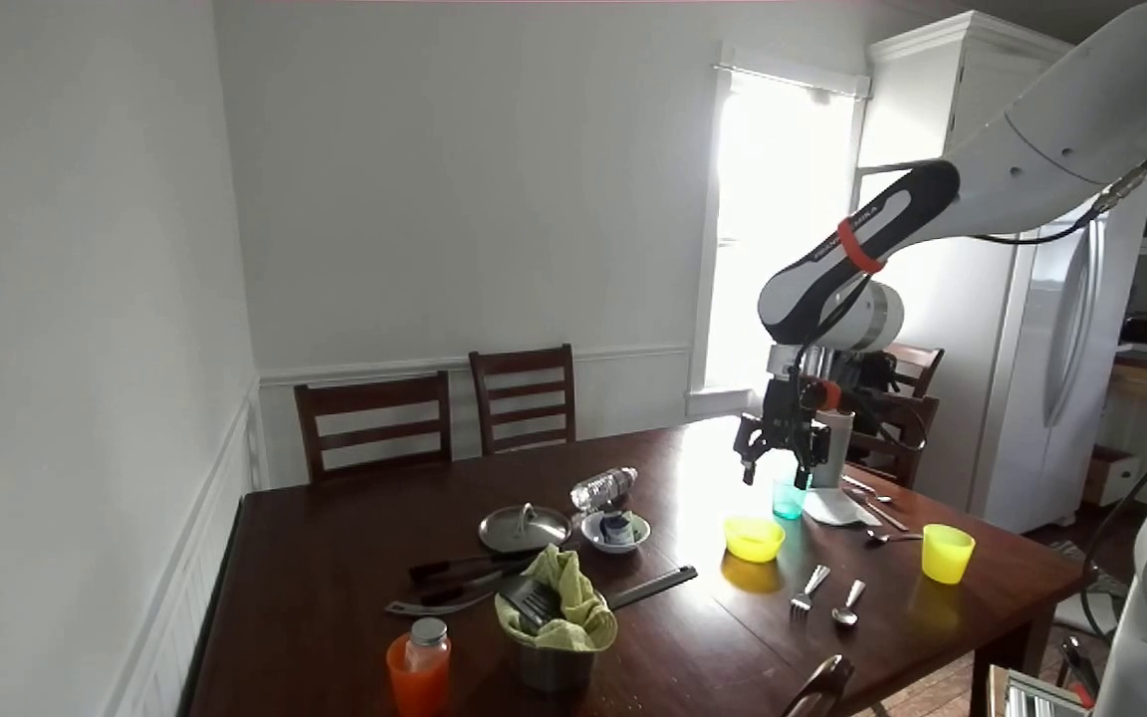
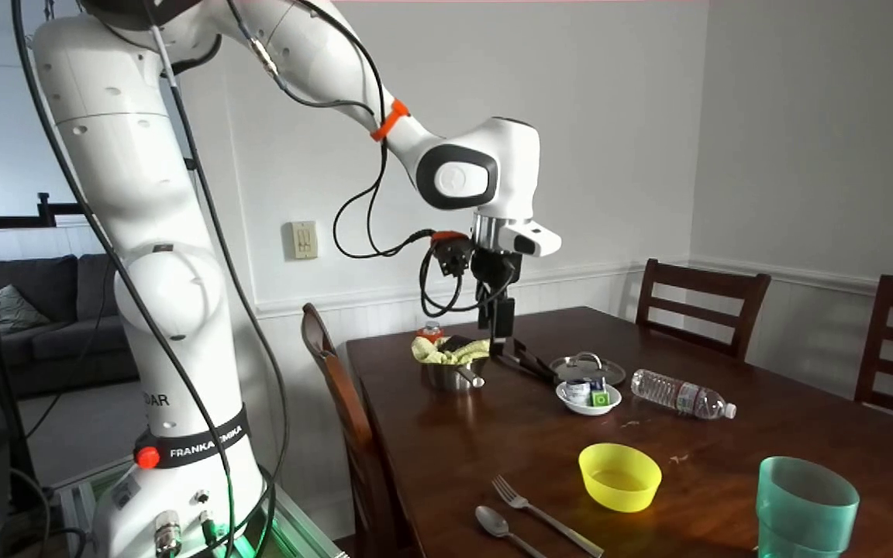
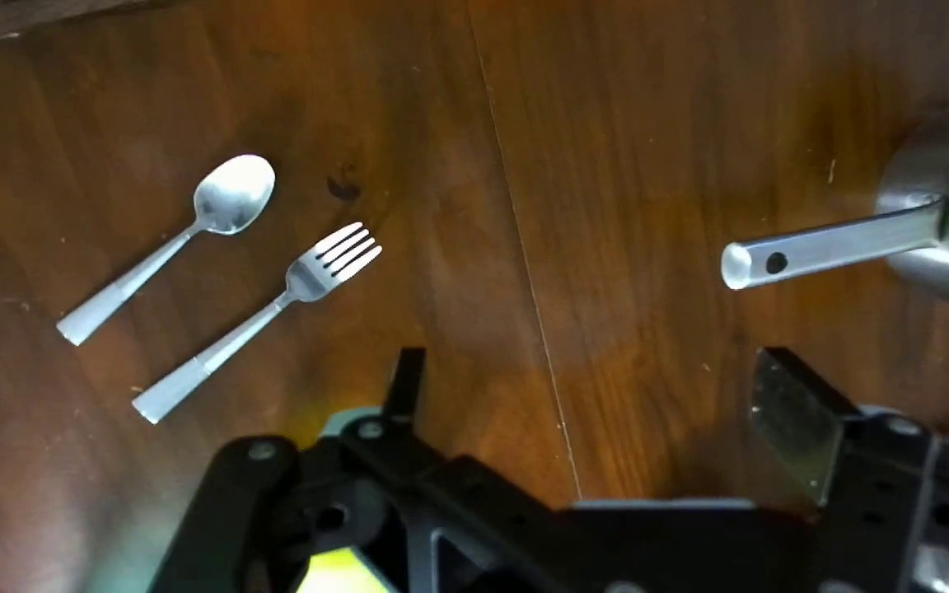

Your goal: Put one silver fork and spoon on top of the yellow bowl.

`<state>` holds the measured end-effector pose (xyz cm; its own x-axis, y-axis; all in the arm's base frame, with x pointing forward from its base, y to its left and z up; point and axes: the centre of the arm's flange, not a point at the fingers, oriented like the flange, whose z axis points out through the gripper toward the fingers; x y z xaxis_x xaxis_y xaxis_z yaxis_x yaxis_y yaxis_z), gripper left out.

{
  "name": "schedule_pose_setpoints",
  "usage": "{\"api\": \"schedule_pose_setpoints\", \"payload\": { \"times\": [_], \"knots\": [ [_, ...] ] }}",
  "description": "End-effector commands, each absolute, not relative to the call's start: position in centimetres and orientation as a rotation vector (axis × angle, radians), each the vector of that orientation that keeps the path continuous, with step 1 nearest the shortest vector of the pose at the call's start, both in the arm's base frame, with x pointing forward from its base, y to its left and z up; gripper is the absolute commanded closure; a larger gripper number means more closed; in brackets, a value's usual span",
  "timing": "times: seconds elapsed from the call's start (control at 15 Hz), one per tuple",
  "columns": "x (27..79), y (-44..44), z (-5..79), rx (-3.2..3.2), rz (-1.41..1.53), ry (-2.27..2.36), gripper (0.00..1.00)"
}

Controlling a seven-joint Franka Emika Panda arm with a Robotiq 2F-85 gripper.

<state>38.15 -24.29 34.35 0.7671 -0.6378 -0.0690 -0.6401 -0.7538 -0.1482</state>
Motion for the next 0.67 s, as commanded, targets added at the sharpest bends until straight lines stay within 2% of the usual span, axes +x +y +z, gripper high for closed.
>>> {"api": "schedule_pose_setpoints", "payload": {
  "times": [0.0, 0.2, 0.27, 0.6],
  "knots": [
    [36.3, -26.2, 30.8, -2.679, -0.021, 1.219, 0.00],
    [35.3, -28.1, 28.3, -2.621, -0.003, 1.264, 0.00],
    [35.5, -26.8, 30.0, -2.662, 0.010, 1.238, 0.00],
    [35.0, -27.5, 28.6, -2.640, 0.031, 1.267, 0.00]
  ]
}}
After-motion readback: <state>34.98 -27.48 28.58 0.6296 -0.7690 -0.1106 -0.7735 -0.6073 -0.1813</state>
